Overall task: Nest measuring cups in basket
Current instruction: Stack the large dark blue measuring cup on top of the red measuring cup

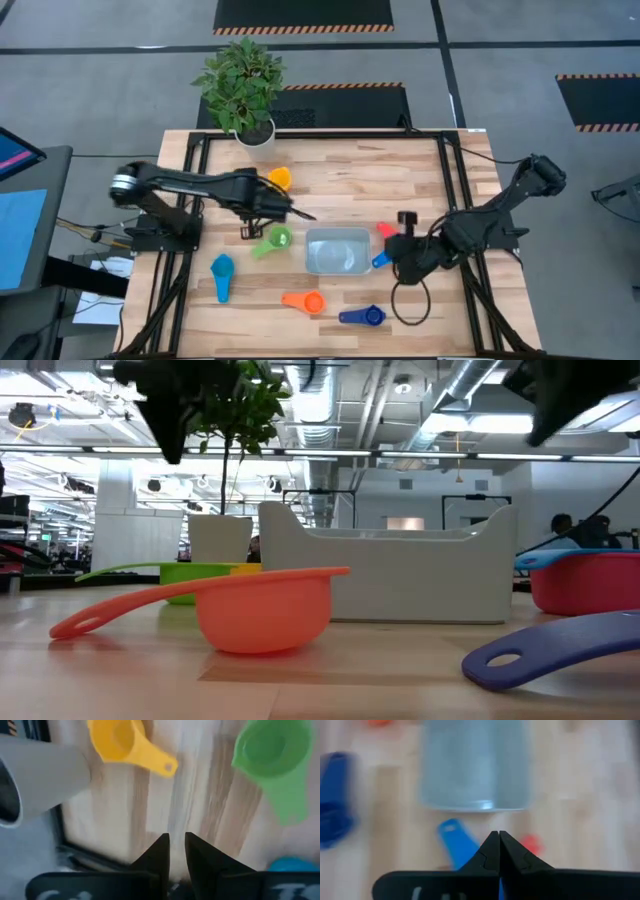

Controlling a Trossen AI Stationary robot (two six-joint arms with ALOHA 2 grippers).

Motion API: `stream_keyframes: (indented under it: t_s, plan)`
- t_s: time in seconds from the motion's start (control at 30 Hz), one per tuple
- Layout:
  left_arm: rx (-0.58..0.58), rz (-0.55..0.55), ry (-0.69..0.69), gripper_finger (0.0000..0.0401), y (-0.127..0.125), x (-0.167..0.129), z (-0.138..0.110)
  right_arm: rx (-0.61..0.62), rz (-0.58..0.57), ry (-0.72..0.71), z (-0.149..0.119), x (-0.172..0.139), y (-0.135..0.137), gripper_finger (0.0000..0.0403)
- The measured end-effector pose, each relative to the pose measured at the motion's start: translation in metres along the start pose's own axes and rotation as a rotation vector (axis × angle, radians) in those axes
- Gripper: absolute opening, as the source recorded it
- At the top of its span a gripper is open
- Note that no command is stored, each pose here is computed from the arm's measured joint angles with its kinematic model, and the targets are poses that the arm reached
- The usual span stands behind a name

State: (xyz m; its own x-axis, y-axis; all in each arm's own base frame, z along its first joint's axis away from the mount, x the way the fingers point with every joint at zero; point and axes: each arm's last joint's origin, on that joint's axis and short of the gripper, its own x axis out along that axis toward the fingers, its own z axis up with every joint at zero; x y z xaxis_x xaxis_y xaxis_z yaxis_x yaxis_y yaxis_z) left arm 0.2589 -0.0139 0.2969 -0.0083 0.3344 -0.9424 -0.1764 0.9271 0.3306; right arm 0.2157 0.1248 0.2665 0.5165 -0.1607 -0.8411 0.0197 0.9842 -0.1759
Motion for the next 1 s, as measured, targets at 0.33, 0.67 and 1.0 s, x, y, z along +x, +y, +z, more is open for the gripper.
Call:
stream_keyframes:
  t_s: [0.33,0.67,1.0]
  plan:
    - [-0.047,-0.041,-0.487,0.002,-0.014,-0.026,-0.005,-0.055,0.24,0.077,-0.001,0.013,0.032,0.0018]
    - [0.133,0.085,-0.472,0.0015,-0.018,0.003,-0.001,0.017,0.15,0.222,-0.001,0.067,0.044,0.0019]
    - [0.195,0.008,-0.588,0.0002,-0.038,0.05,0.004,0.035,0.168,0.21,0.002,0.069,0.044,0.0009]
